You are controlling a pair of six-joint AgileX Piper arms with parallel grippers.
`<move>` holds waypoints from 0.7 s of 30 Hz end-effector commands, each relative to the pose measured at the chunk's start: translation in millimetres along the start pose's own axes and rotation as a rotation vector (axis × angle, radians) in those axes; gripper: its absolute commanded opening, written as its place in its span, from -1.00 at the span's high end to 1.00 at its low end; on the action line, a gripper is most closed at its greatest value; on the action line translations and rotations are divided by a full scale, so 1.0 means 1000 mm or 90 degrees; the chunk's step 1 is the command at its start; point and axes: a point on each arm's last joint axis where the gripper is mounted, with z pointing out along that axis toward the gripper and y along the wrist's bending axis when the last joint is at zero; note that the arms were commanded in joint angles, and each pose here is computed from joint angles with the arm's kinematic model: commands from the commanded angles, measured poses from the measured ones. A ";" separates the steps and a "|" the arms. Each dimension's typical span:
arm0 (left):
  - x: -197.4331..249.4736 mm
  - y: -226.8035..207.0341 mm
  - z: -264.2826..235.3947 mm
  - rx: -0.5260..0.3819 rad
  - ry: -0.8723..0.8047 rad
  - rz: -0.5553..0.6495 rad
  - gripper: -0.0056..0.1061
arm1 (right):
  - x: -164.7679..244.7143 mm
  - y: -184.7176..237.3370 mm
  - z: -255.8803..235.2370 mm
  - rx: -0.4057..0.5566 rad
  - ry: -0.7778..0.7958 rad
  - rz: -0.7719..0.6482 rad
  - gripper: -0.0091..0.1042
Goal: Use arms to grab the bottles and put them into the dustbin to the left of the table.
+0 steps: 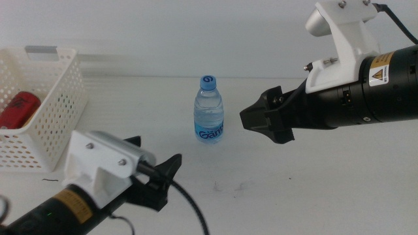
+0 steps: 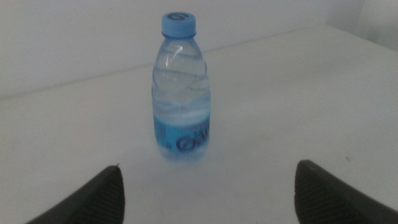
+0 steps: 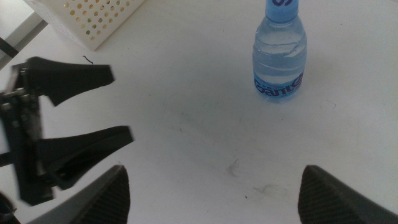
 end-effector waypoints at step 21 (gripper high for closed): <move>0.032 0.013 0.186 -0.092 -0.002 0.005 -0.78 | 0.000 0.001 -0.003 0.000 -0.007 -0.010 -0.56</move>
